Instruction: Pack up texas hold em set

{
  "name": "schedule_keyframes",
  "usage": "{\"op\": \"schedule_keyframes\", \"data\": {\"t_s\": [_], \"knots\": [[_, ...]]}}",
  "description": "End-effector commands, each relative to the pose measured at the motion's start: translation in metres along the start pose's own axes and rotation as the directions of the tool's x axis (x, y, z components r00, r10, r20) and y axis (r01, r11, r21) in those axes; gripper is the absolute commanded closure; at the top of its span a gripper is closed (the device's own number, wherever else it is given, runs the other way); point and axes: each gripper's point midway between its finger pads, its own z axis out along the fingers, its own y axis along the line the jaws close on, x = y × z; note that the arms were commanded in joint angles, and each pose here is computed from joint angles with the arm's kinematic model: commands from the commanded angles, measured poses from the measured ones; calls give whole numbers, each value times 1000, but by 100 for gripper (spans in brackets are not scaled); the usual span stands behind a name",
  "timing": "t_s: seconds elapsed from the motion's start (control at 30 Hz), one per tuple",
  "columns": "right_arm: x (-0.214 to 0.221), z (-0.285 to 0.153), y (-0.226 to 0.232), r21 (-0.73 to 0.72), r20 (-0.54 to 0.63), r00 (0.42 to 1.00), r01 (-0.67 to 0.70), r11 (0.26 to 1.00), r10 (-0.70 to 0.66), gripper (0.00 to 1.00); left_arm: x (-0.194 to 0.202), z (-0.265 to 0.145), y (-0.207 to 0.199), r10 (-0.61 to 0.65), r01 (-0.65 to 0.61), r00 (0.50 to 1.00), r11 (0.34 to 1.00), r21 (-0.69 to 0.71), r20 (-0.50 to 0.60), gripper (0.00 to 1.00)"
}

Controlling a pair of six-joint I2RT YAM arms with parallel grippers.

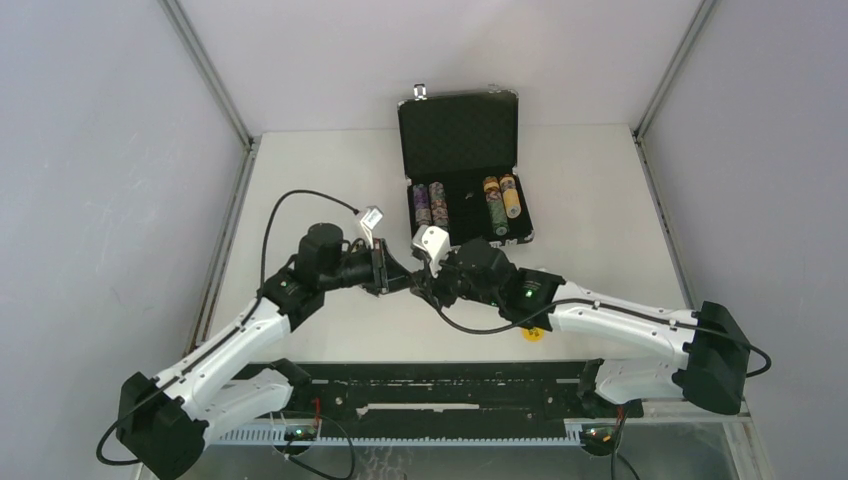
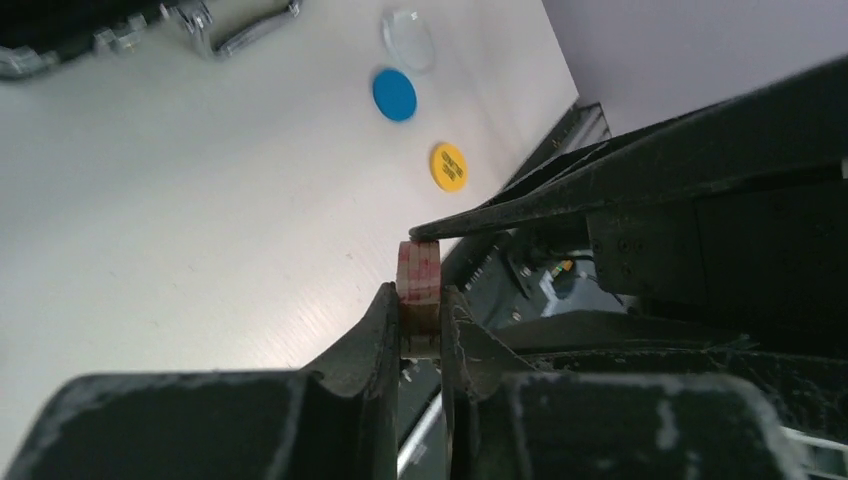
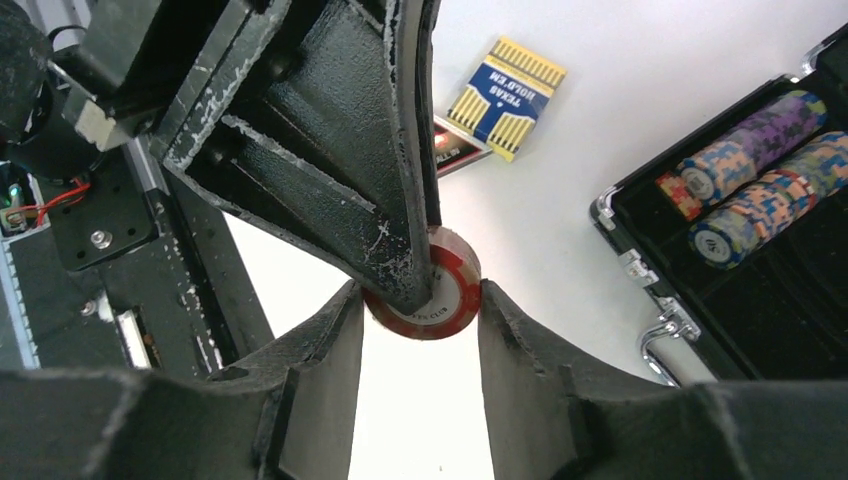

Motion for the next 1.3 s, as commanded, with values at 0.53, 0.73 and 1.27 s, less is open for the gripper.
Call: {"op": "schedule_keyframes", "data": {"t_s": [0.53, 0.73, 1.27], "knots": [[-13, -64, -28, 59, 136, 989, -63, 996, 54, 39, -100, 46, 49, 860, -859, 508, 500, -109, -54, 100], [-11, -64, -39, 105, 117, 992, -63, 992, 51, 39, -77, 65, 49, 914, -877, 360, 400, 266, -188, 100], [12, -52, -70, 201, 60, 996, -79, 976, 68, 40, -99, 104, 102, 855, -843, 349, 465, 270, -384, 100]]}}
